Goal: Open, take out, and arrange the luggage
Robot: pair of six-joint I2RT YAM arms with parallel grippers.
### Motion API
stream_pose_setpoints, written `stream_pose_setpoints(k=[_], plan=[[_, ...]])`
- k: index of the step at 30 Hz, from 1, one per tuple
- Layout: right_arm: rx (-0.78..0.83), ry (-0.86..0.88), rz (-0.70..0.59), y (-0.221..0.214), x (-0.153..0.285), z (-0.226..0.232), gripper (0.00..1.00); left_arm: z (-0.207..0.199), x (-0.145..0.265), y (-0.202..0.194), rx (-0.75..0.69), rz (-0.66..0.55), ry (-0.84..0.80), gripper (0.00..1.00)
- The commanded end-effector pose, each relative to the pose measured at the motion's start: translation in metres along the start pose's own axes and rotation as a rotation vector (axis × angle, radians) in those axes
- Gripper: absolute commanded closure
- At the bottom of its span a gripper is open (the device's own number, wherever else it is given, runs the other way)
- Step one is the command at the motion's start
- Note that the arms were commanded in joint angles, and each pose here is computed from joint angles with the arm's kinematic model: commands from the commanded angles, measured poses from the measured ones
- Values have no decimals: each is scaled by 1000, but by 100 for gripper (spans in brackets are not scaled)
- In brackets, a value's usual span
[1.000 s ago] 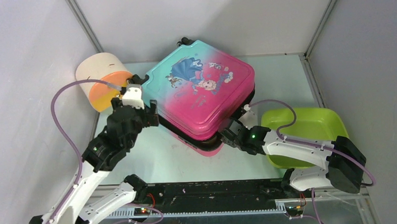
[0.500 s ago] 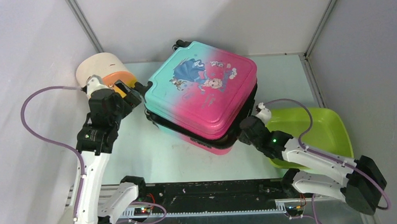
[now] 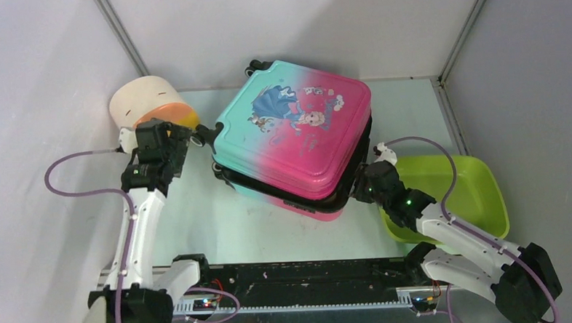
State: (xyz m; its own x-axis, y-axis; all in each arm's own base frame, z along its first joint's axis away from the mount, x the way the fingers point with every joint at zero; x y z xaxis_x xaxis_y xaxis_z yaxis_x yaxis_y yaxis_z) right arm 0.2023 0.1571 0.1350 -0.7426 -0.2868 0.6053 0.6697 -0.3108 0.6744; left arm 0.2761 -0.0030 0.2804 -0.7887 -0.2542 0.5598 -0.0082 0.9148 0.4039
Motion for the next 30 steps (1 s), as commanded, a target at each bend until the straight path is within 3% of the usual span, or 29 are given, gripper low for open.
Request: stream_pose_setpoints(k=[1, 3, 4, 6, 15, 30], plan=[[68, 62, -43, 10, 11, 5, 51, -8, -18, 10, 149, 6, -1, 0], [81, 79, -68, 17, 18, 9, 28, -12, -27, 9, 154, 17, -5, 0], [96, 82, -72, 19, 21, 9, 9, -15, -32, 8, 146, 23, -7, 0], [109, 95, -94, 28, 29, 14, 2, -19, -40, 5, 136, 53, 8, 0], [90, 129, -181, 55, 70, 24, 0, -15, -70, -9, 187, 107, 35, 0], [83, 201, -294, 78, 107, 39, 2, -11, -93, -28, 342, 187, -190, 0]])
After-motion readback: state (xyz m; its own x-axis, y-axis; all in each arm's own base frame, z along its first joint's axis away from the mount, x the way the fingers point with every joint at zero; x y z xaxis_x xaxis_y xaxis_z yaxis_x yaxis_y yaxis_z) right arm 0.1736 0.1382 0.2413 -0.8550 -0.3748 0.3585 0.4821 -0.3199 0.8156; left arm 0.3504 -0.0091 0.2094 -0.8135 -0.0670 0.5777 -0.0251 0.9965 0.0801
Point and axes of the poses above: each gripper's point midway between its finger pads, its own x axis back along the fingers, its own z axis along the line the jaws close on, y = z × x, the point moved 5 cm from there along x, back along the fingers, and after that the axes turned 6 degrees about x, right-handed, at the moved point
